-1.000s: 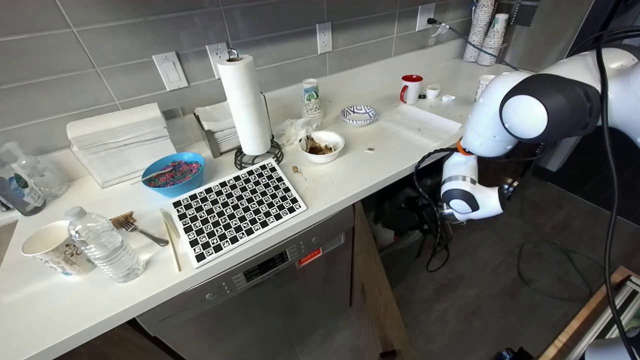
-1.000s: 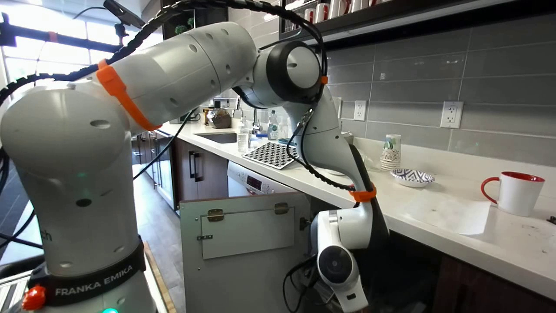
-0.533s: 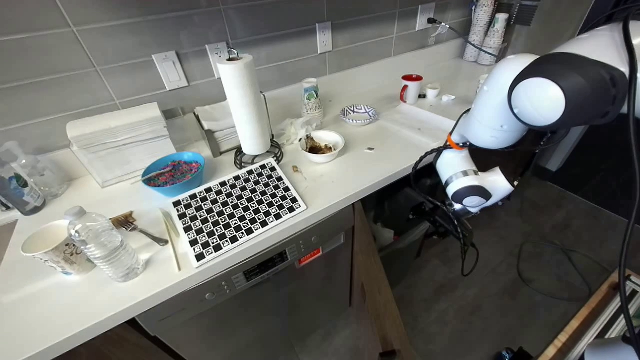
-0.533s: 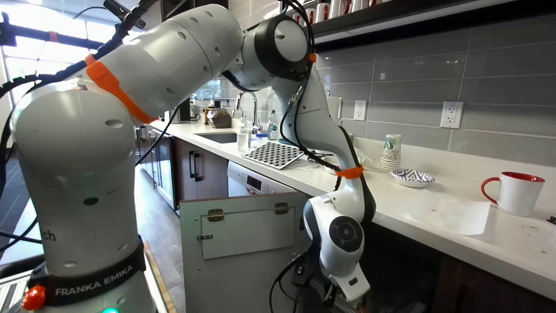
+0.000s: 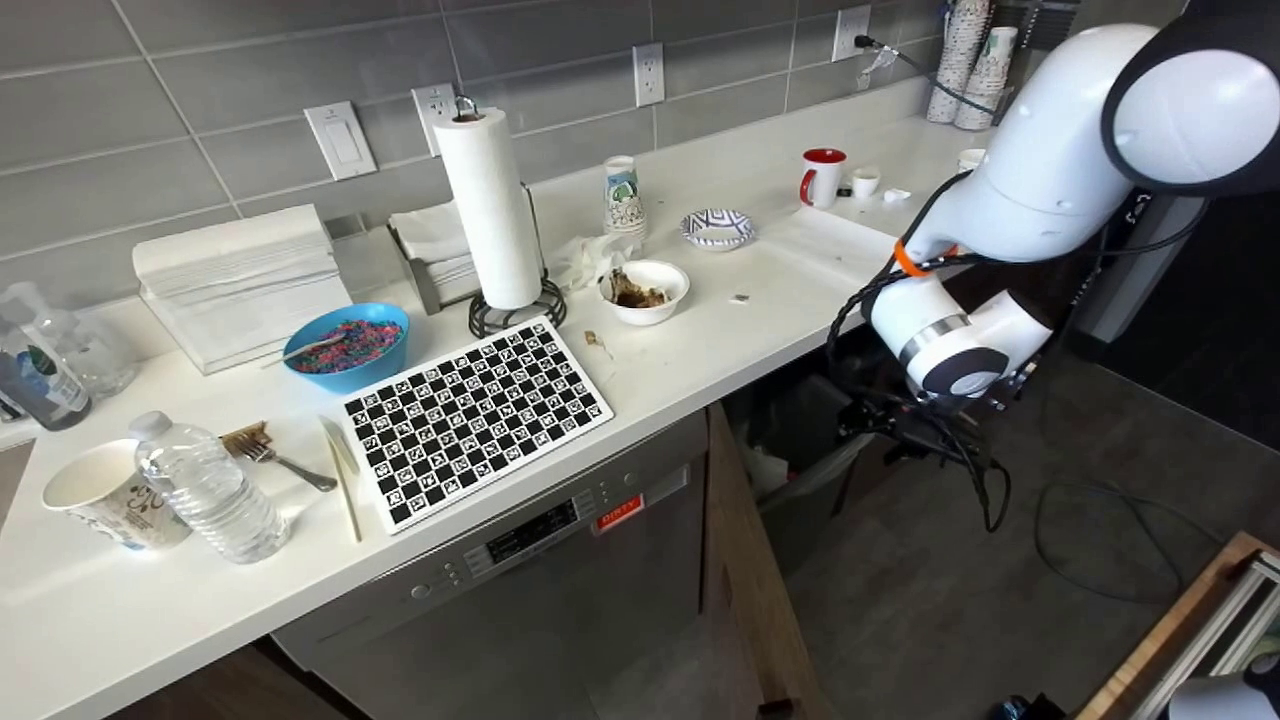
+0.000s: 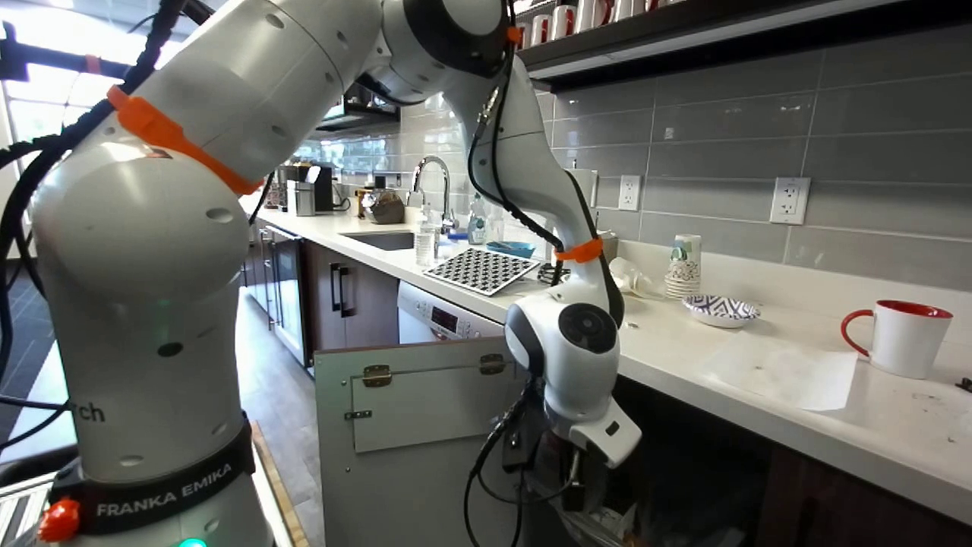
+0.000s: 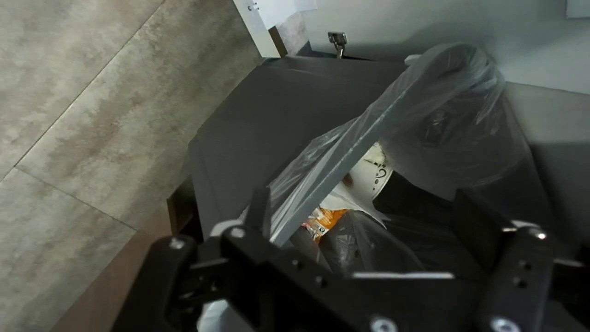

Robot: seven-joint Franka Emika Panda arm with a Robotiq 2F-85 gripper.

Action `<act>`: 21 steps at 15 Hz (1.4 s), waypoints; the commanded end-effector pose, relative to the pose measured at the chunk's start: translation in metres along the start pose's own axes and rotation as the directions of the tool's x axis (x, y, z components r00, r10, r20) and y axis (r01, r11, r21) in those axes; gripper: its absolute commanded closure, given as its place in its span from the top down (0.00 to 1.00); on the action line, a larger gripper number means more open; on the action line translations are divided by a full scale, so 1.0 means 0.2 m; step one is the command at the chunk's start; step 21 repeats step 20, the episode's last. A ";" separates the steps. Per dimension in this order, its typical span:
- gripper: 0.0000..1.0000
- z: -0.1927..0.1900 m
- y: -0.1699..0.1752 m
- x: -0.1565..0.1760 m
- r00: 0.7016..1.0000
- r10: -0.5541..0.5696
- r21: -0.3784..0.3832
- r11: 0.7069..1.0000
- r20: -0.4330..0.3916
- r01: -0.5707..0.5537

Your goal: Put the white wrapper in the bin

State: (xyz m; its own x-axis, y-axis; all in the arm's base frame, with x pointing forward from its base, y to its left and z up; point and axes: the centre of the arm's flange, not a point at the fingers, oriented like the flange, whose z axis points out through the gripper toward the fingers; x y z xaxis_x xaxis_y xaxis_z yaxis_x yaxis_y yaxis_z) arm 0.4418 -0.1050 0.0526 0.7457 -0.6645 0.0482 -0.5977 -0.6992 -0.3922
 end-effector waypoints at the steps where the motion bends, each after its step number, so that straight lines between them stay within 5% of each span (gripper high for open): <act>1: 1.00 -0.27 -0.09 -0.13 0.993 -0.119 -0.071 0.990 0.011 0.119; 13: 1.00 -0.78 -0.34 -0.37 0.881 -0.472 -0.199 0.867 -0.035 0.457; 14: 1.00 -0.62 -0.29 -0.33 0.893 -0.449 -0.189 0.880 -0.034 0.435; 21: 1.00 -0.64 -0.30 -0.33 0.891 -0.451 -0.187 0.880 -0.039 0.437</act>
